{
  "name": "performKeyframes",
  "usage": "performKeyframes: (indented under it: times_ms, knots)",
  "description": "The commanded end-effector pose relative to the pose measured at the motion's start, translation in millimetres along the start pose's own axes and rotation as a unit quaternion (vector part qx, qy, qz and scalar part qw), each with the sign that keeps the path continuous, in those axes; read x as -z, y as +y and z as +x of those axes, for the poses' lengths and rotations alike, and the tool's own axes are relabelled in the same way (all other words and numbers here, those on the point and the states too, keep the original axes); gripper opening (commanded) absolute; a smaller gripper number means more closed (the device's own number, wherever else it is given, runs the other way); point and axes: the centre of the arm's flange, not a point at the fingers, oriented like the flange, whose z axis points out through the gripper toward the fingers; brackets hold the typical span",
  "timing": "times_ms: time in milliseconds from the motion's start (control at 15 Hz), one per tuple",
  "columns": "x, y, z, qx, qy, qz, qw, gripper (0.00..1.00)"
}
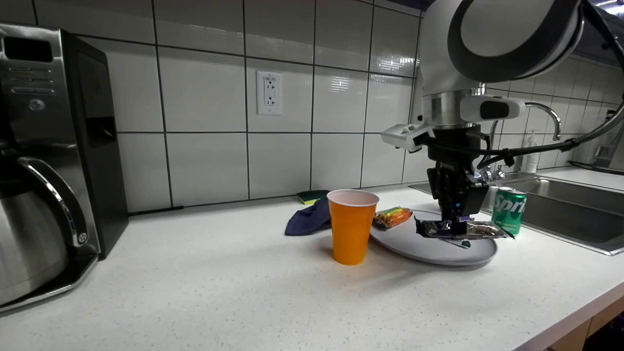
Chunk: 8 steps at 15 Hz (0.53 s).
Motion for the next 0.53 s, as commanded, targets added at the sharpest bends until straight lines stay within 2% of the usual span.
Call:
performKeyframes:
  times_ms: [0, 467]
  knots:
    - [-11, -32, 6, -0.003, -0.007, 0.001, 1.0000, 0.08]
    - [-30, -53, 16, 0.004, -0.017, -0.003, 0.9998, 0.08]
